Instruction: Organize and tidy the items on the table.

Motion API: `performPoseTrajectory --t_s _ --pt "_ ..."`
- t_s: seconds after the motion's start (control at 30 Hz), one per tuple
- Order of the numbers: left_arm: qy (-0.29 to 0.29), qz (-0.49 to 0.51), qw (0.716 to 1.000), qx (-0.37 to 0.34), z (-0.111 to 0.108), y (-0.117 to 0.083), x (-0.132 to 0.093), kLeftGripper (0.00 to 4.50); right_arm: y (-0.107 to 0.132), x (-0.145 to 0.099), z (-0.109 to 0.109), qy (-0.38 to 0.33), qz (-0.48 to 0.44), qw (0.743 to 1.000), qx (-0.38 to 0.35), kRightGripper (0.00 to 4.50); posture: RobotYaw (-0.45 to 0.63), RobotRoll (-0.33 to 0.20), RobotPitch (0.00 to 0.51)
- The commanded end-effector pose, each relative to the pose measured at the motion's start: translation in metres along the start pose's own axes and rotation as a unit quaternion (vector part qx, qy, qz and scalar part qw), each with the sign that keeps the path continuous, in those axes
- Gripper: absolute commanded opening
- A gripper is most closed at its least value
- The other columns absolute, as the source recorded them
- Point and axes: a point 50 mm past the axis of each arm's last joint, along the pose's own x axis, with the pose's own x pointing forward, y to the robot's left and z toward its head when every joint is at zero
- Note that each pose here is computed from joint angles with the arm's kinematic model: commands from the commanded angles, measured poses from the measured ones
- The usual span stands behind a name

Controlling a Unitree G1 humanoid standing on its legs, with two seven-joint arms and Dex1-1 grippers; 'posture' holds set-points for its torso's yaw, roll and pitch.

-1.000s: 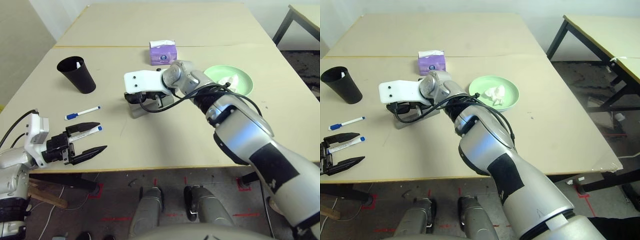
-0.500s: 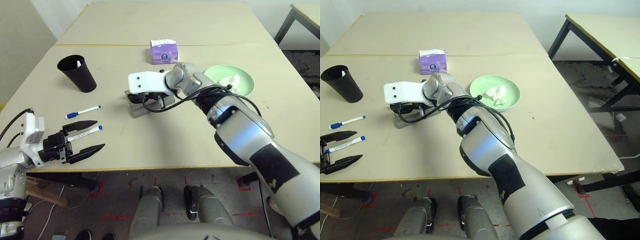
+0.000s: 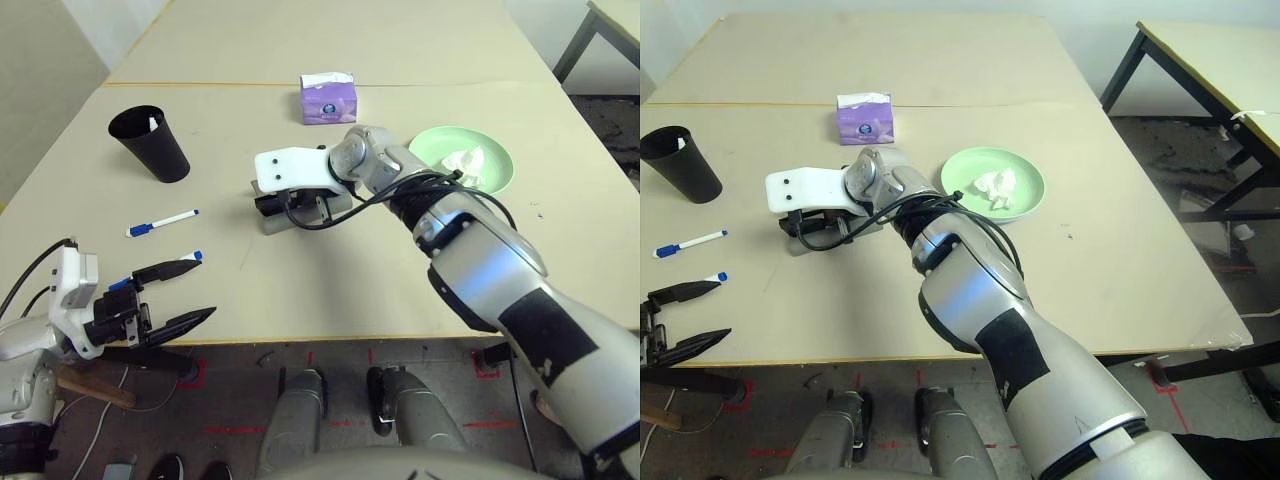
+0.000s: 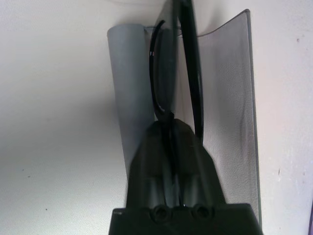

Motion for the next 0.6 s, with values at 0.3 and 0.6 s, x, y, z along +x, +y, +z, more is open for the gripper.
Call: performPoseTrajectory --t_s 0.3,0.6 --pt "-0.01 -0.013 1.0 -0.017 -0.005 -0.01 0.013 4.5 -0.005 -0.003 -0.004 0.012 -0.023 1.0 0.007 4.47 0.17 0.0 0.215" --pt "-0.014 -0.009 1.0 -0.015 -0.005 -0.006 0.017 4.5 -0.008 -0.008 -0.008 0.015 -0.034 0.999 0.018 4.47 0.16 0.0 0.21"
